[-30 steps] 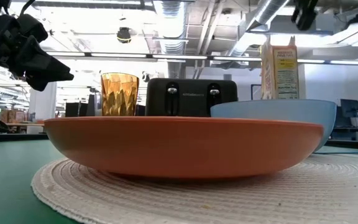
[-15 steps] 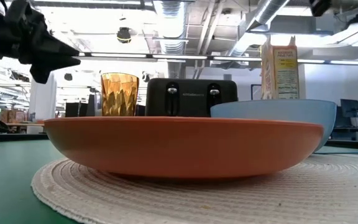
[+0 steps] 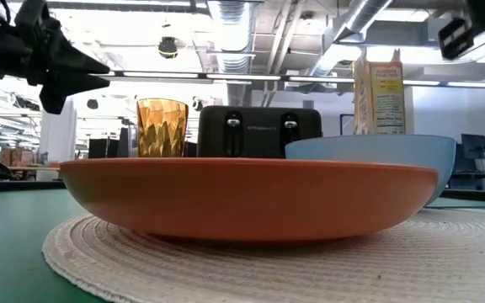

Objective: Arrange a breakfast setting
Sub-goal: Put the apple on the orange plate

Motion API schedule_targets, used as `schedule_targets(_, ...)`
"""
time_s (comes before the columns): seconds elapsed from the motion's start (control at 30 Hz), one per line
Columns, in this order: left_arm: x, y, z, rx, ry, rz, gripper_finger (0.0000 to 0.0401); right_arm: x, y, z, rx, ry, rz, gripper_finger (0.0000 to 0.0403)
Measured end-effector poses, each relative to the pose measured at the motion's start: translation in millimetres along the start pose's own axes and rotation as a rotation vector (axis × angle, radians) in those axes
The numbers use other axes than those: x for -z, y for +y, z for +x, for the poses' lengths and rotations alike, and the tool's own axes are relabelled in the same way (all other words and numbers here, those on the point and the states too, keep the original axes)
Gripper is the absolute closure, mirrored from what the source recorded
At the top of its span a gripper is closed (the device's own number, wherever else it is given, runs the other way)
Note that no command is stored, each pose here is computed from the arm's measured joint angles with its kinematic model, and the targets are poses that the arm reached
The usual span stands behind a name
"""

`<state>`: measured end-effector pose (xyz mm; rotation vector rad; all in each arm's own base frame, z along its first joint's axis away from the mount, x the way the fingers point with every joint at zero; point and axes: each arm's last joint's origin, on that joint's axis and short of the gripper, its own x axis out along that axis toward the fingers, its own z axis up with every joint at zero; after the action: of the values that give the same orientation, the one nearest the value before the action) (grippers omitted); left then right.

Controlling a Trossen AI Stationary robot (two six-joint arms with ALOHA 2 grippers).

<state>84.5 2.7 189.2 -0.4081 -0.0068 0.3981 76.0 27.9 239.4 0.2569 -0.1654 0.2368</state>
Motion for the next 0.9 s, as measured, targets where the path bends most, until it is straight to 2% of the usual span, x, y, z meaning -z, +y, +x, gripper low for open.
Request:
schedule_targets(0.13,0.1,-0.2,0.0,0.005,0.003,-0.068,0.0273,20.4,-4.5,-1.9,0.005,0.023,-0.020,0.0381)
schedule_targets(0.4,-1.5,-1.9,0.0,0.043,0.001,-0.157,0.0273,37.8,-7.6,0.1,0.017,0.083,-0.032,0.0382)
schedule_targets(0.5,-6.7,-5.3,-0.6,0.100,-0.030,-0.175,0.0273,44.8,-9.7,0.8,0.040,0.092,-0.033,0.0382)
schedule_targets(0.63,-20.2,-10.0,-5.0,0.152,-0.055,-0.151,0.0273,48.3,-14.7,0.4,0.158,0.097,0.068,0.0382)
schedule_targets(0.9,-55.7,-22.3,-17.2,0.272,-0.108,-0.006,0.0273,49.9,-16.0,0.2,0.180,0.102,0.202,0.0381)
